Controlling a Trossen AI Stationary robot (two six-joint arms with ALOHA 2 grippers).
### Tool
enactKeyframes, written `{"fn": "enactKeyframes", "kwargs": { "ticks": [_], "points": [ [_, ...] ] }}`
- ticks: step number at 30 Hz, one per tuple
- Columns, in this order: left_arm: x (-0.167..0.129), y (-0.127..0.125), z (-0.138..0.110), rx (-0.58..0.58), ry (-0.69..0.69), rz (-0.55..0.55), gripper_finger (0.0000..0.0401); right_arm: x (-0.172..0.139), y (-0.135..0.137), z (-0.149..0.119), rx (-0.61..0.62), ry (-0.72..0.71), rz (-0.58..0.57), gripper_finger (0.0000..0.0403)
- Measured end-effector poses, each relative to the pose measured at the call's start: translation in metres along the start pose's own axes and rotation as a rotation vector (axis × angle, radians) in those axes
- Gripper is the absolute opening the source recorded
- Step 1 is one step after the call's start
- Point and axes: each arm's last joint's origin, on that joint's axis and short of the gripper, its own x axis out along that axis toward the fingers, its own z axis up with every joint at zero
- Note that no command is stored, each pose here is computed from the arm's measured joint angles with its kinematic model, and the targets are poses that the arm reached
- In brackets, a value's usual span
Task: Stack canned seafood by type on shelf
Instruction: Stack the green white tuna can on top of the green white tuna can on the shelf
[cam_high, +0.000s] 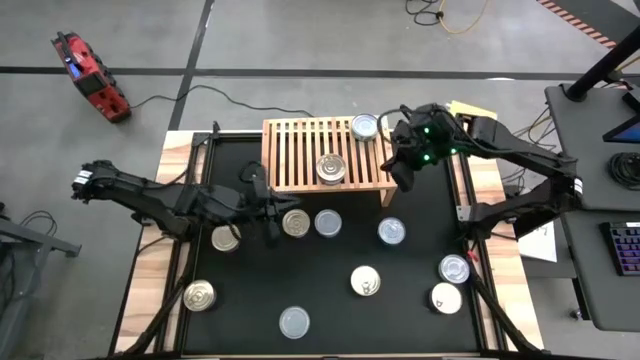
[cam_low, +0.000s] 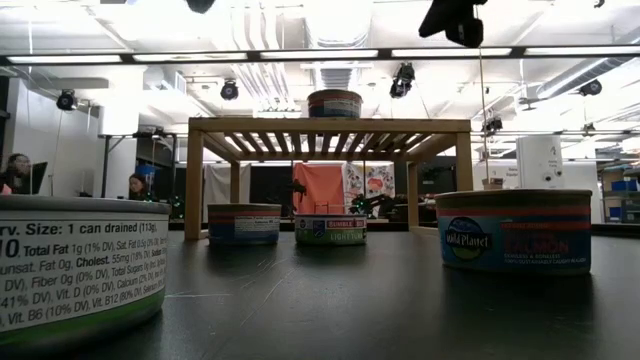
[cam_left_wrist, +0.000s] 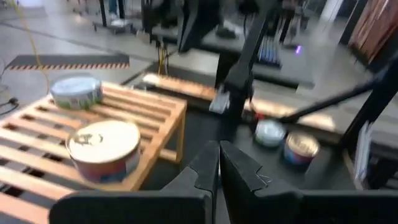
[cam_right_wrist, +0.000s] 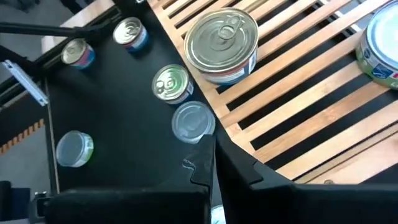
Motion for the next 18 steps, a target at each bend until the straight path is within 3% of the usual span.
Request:
{"fn": "enactKeyframes", "kwargs": {
  "ticks": [9,18],
  "points": [
    [0.034,-0.011,-0.033,0.062,0.151,0.04,0.0,0.022,0.031,-0.018,-0.012,0.02,0.066,0.0009],
    [0.038,-0.014,-0.043,0.048,0.233,-0.02,0.0,0.066,0.058,-0.056,0.02,0.013,0.123,0.0009]
  ]
}}
